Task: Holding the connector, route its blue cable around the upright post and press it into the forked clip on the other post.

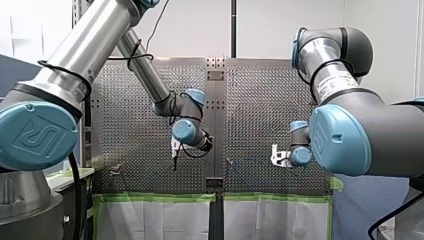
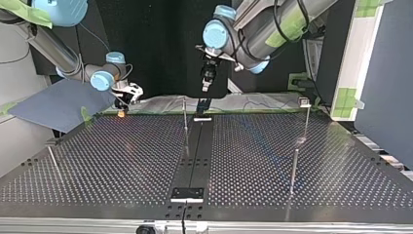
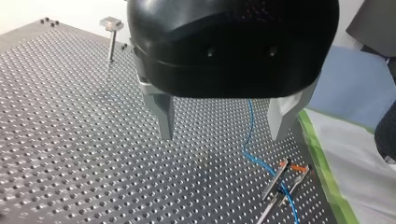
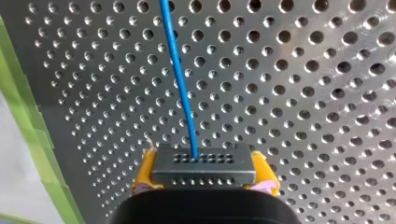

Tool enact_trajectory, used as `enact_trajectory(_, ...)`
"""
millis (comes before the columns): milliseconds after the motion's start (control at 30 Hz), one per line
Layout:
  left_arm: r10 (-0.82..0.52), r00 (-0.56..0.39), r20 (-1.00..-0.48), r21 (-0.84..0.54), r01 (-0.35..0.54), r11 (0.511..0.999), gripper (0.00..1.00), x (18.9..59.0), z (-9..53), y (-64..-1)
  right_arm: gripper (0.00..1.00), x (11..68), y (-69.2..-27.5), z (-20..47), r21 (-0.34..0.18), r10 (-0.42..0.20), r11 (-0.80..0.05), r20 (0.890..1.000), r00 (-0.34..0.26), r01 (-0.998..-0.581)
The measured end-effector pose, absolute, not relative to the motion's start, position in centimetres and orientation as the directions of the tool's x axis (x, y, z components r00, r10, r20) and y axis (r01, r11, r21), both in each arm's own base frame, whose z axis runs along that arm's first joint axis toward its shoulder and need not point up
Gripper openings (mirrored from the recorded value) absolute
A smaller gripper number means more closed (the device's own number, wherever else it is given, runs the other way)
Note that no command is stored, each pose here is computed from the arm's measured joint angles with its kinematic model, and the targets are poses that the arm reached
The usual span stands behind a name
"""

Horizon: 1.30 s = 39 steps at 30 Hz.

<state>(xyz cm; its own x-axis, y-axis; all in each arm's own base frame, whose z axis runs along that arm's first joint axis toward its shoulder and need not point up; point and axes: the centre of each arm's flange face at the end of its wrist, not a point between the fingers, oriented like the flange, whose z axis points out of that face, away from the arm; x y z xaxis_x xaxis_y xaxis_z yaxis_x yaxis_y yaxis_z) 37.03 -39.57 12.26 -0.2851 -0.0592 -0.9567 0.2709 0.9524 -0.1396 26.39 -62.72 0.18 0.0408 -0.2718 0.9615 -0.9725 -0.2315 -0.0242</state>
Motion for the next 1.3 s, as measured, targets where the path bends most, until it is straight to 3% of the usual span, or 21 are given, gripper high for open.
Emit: enact_trajectory(1300,-0.133,-0.304,-0.944,-0.218,0.268,0.938,1.00,24.3,16.9,-33.2,0.00,27.2,-62.4,0.2,-0.038,-0.274,-0.262,0.961,0.036,-0.964)
